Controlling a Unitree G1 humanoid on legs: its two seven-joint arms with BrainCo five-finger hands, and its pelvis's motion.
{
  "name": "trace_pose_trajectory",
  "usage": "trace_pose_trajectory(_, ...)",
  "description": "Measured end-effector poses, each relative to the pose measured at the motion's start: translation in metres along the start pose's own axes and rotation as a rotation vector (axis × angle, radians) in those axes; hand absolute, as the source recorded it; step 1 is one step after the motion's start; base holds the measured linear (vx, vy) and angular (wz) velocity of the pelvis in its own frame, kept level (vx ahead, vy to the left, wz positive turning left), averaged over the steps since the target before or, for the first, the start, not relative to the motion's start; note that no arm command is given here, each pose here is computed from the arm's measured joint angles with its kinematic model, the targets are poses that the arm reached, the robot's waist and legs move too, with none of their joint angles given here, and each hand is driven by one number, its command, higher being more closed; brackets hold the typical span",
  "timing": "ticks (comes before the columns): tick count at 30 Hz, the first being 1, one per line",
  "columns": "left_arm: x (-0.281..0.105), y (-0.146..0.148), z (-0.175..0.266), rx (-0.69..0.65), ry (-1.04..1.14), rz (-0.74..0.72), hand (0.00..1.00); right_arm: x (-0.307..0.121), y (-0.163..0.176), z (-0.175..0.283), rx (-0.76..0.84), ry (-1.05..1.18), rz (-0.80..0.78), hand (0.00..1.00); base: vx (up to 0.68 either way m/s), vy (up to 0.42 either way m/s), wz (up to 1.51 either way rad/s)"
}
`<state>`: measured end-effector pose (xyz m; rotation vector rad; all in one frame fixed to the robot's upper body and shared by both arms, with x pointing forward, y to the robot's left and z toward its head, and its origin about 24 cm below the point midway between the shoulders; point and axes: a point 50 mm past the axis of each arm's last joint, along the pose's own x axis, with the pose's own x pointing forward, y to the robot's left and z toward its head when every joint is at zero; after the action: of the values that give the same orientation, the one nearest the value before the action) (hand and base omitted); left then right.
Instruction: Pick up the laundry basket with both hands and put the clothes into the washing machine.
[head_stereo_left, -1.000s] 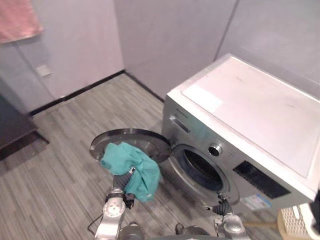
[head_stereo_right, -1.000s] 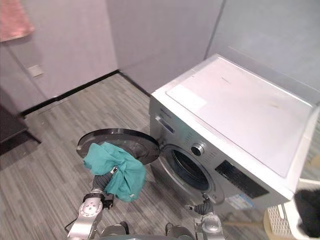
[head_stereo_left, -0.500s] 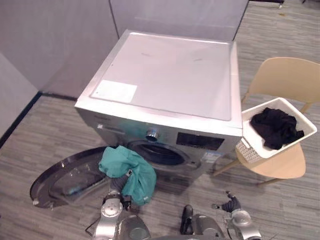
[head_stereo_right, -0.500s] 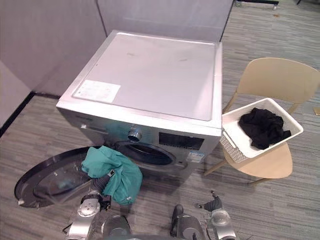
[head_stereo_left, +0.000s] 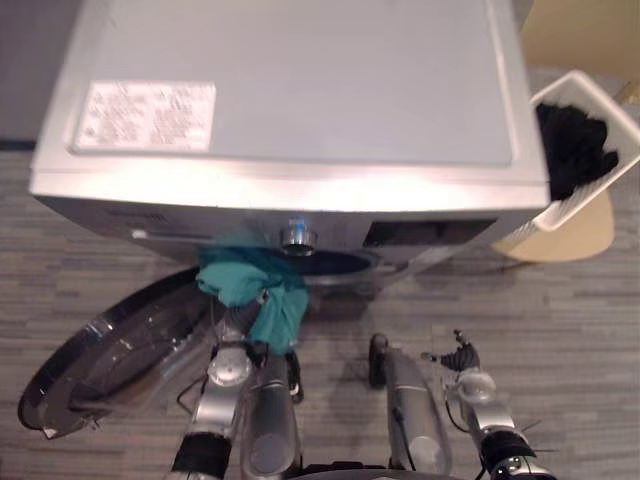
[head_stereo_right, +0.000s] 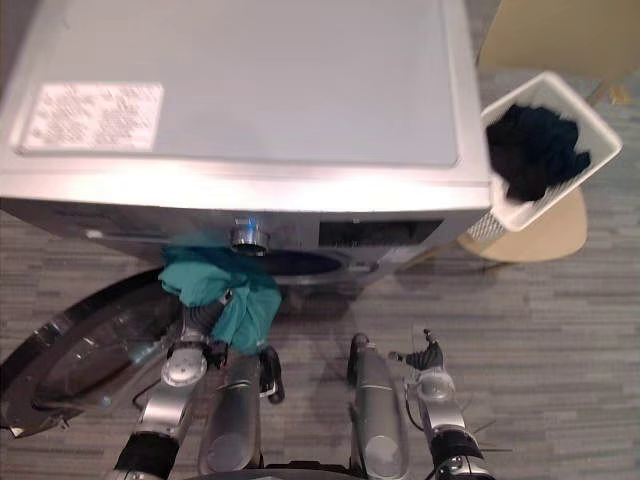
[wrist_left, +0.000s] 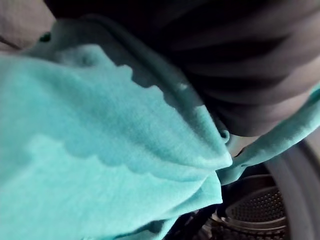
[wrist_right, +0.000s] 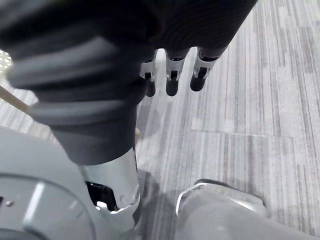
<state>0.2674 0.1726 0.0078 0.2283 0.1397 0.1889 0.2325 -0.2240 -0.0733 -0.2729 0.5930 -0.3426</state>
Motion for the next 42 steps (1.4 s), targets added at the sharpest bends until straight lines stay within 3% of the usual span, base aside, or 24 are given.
trace_pose_trajectory(5, 0.028, -0.003, 0.083, -0.068, -0.280, 0.066, 1.00, -0.002, 0.003, 0.081, 0.118, -0.282, -0.048, 0.00, -0.18, -0.003, -0.14)
trace_pose_trajectory(9, 0.036, -0.002, 0.139, -0.116, -0.457, 0.100, 1.00, -0.012, 0.008, 0.117, 0.208, -0.412, -0.056, 0.00, -0.11, -0.085, -0.05)
trace_pose_trajectory(21, 0.024, 0.018, 0.302, -0.071, -0.976, 0.258, 1.00, -0.032, -0.007, 0.149, 0.370, -0.612, -0.103, 0.00, -0.06, -0.076, 0.03)
trace_pose_trajectory(22, 0.024, 0.022, 0.320, -0.028, -1.016, 0.298, 0.00, -0.033, -0.006, 0.150, 0.379, -0.621, -0.099, 0.00, 0.00, -0.033, -0.05)
trace_pose_trajectory(26, 0.033, 0.038, 0.352, 0.056, -1.031, 0.400, 0.00, -0.034, -0.006, 0.151, 0.404, -0.640, -0.093, 0.00, 0.03, -0.021, -0.08)
trace_pose_trajectory(30, 0.059, 0.054, 0.355, 0.174, -0.877, 0.467, 0.00, -0.033, -0.006, 0.158, 0.413, -0.662, -0.093, 0.00, 0.05, -0.001, -0.06)
trace_pose_trajectory(36, 0.089, 0.052, 0.327, 0.424, -0.660, 0.366, 0.00, -0.030, -0.006, 0.158, 0.420, -0.653, -0.071, 0.00, 0.01, -0.009, 0.02)
trace_pose_trajectory(42, 0.086, 0.048, 0.345, 0.457, -0.666, 0.301, 0.00, -0.028, -0.008, 0.157, 0.415, -0.648, -0.033, 0.00, 0.00, -0.025, 0.06)
